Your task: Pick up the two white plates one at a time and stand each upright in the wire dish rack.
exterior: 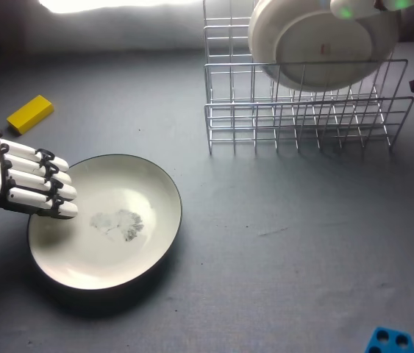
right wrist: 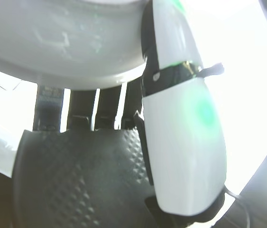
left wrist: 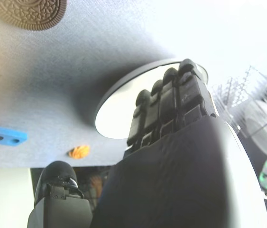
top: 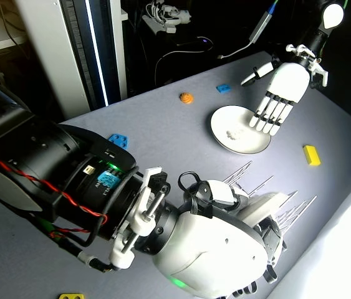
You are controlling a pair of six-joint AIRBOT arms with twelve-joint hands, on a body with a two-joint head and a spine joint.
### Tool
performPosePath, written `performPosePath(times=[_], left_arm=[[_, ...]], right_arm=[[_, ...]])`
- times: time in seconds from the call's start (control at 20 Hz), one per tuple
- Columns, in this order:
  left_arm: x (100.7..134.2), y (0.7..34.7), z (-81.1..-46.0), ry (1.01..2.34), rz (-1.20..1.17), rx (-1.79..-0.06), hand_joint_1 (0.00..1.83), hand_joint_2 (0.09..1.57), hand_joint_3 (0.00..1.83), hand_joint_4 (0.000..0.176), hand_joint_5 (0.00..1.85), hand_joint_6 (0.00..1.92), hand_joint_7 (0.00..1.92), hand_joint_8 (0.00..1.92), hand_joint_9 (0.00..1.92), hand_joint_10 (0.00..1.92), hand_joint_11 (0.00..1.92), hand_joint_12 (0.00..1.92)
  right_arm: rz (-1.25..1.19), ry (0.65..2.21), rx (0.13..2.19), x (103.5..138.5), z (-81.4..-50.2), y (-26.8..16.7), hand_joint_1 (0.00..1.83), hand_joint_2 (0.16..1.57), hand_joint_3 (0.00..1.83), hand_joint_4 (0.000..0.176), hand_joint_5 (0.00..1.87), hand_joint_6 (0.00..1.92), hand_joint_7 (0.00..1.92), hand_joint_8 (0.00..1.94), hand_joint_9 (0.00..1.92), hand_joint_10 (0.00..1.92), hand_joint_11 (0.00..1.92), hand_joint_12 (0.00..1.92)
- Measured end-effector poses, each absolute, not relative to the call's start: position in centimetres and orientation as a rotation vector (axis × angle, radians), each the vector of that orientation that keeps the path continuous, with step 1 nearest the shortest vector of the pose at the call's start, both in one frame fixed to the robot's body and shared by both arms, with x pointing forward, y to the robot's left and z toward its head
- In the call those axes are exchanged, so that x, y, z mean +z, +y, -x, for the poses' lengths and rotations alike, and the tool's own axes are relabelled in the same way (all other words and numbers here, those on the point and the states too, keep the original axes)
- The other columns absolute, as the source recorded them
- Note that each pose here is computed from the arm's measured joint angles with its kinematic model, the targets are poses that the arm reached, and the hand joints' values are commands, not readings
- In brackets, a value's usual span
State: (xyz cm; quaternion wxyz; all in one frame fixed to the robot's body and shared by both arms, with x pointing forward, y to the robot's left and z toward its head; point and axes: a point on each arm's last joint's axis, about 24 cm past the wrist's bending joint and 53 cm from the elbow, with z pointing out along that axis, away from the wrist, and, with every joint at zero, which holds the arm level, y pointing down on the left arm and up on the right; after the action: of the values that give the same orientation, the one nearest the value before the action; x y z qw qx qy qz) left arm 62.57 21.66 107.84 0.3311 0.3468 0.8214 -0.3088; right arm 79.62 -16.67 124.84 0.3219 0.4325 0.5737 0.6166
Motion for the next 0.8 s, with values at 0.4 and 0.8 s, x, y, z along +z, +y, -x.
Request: performPosePath(times=[0.4,0.8], left_arm=[[107.81,21.59,-62.58,2.147,-0.907,-0.809,0.00,1.03,0.00,0.000,0.03,0.00,0.00,0.00,0.00,0.00,0.00,0.00],[107.81,21.59,-62.59,2.147,-0.907,-0.808,0.00,1.02,0.00,0.000,0.04,0.01,0.00,0.00,0.00,0.00,0.00,0.00]], right_arm=[[-1.129,1.517,1.605,124.02,-79.73,-16.66,1.24,1.08,0.00,0.022,1.03,0.90,1.11,0.80,1.32,0.03,0.84,0.98],[-1.102,1.506,1.622,124.10,-79.59,-16.46,1.11,1.11,0.00,0.000,0.73,0.63,0.90,0.17,0.96,0.00,0.47,1.13]])
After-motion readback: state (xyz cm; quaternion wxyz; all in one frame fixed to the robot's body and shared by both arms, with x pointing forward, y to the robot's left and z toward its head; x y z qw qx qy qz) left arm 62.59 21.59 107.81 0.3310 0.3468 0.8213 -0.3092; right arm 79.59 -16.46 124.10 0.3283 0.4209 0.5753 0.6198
